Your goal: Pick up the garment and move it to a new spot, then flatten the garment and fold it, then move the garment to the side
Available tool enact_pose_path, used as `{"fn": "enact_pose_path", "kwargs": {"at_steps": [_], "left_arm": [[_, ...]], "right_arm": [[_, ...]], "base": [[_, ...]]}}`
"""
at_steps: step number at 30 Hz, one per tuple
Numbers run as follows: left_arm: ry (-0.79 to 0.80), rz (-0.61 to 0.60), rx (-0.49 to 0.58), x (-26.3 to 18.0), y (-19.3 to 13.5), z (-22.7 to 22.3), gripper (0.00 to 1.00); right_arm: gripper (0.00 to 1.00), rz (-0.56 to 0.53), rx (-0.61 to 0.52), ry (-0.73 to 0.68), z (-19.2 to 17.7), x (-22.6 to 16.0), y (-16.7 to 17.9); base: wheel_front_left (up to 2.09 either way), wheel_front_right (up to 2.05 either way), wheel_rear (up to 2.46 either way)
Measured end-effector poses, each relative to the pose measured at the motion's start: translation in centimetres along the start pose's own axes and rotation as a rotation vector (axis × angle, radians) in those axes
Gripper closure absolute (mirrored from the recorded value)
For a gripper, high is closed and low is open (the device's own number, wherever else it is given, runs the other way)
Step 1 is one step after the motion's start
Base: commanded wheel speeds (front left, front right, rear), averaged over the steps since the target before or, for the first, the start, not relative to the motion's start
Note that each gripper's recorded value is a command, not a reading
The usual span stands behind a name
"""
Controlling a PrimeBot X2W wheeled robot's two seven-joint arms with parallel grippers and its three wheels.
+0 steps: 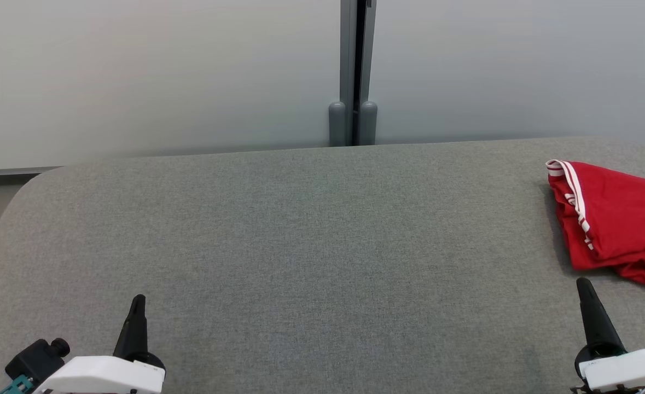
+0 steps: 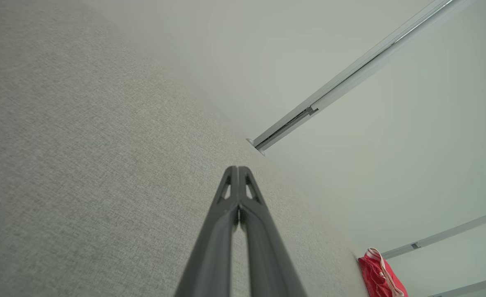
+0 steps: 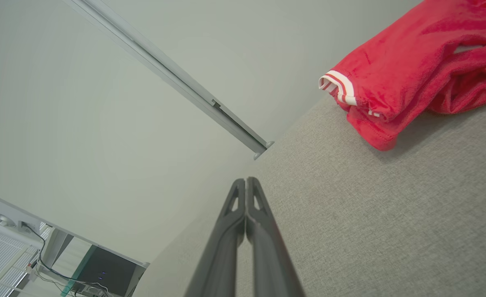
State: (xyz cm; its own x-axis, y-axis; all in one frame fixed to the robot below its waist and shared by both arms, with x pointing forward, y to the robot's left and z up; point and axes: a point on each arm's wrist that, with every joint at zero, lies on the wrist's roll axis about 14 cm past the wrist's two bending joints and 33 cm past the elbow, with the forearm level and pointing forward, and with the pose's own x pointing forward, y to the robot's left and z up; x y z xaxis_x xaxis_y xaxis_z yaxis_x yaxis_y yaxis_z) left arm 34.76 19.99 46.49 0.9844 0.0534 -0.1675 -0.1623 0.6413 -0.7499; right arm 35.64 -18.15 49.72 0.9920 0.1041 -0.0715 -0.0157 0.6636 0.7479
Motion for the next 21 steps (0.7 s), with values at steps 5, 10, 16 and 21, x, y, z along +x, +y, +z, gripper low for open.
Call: {"fn": "enact_pose_path", "kwargs": {"at_steps": [5, 10, 16, 21], "left_arm": [[0.005, -0.003, -0.071, 0.2, -0.1, 0.1, 1.00], [0.003, -0.019, -0.127, 0.7, -0.5, 0.5, 1.00], [0.006, -0.024, -0.192, 0.8, -0.7, 0.5, 1.00], [0.003, -0.039, -0.244, 1.2, -1.1, 0.8, 1.00]], "right_arm": [[1.00, 0.000, 0.072, -0.014, 0.3, 0.3, 0.0], [1.00, 0.002, 0.130, -0.023, 0.5, 0.6, -0.1], [1.00, 0.006, 0.194, -0.034, 0.8, 0.9, 0.0], [1.00, 0.003, 0.248, -0.039, 0.8, 1.0, -0.2]], "base": [[0.00, 0.00, 0.00], [0.00, 0.00, 0.00], [0.00, 0.00, 0.00], [0.00, 0.00, 0.00]]}}
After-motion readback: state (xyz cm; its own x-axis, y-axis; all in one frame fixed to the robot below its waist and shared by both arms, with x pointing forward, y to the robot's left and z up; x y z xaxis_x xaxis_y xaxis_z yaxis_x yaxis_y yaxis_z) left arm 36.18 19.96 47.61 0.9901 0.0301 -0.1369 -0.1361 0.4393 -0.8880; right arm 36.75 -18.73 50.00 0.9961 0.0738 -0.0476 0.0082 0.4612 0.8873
